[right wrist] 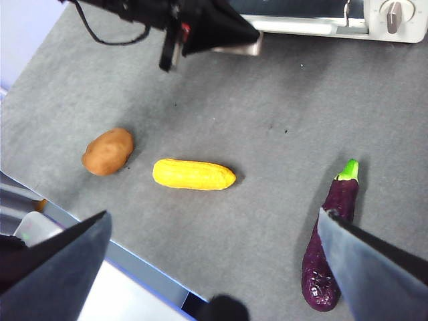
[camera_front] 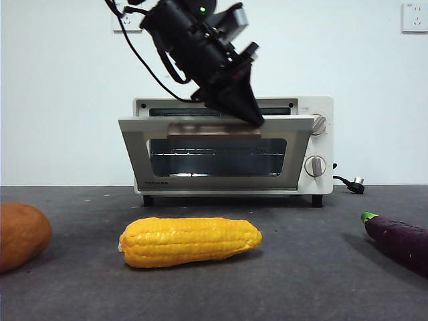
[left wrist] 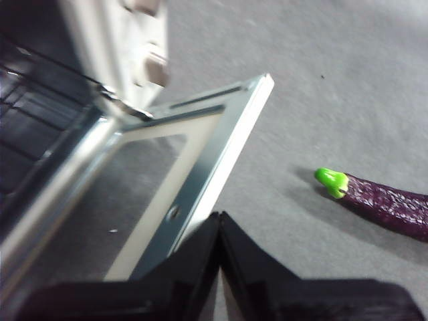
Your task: Take the eggplant from the table,put the eggplant in the oven
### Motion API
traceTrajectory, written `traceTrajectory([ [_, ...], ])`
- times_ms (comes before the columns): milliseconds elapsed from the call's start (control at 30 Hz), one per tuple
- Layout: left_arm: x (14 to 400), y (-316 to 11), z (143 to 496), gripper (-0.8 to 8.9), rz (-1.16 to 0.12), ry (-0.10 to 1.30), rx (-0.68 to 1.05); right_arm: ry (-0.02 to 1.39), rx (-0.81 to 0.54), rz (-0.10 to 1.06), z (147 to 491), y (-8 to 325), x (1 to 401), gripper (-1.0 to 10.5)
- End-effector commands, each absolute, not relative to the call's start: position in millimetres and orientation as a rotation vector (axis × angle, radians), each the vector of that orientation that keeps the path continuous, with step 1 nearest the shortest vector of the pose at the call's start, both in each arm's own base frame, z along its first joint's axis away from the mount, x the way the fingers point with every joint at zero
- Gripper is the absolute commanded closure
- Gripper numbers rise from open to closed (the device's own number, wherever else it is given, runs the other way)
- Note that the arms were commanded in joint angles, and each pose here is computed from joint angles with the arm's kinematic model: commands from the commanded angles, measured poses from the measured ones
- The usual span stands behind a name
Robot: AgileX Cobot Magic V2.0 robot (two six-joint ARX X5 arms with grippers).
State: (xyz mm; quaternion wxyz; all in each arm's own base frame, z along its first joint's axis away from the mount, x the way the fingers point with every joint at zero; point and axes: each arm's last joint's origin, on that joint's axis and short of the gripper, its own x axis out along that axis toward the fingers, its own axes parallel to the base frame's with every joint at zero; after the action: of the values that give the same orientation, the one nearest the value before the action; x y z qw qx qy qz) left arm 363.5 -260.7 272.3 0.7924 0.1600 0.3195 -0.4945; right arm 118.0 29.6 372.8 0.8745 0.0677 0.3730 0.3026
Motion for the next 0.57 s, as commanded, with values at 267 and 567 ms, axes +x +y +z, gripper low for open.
traceTrajectory([
  [267, 349.9, -279.6, 264.7, 8.19, -1.112, 0.704, 0.369, 0.784, 0.132, 0.634, 372.5, 30.3, 123.3, 3.8],
  [567, 356.2, -260.1, 284.3, 8.19, -1.052, 0.675, 0.308, 0.804, 0.134, 0.627, 370.5, 30.6, 127.4, 3.8],
])
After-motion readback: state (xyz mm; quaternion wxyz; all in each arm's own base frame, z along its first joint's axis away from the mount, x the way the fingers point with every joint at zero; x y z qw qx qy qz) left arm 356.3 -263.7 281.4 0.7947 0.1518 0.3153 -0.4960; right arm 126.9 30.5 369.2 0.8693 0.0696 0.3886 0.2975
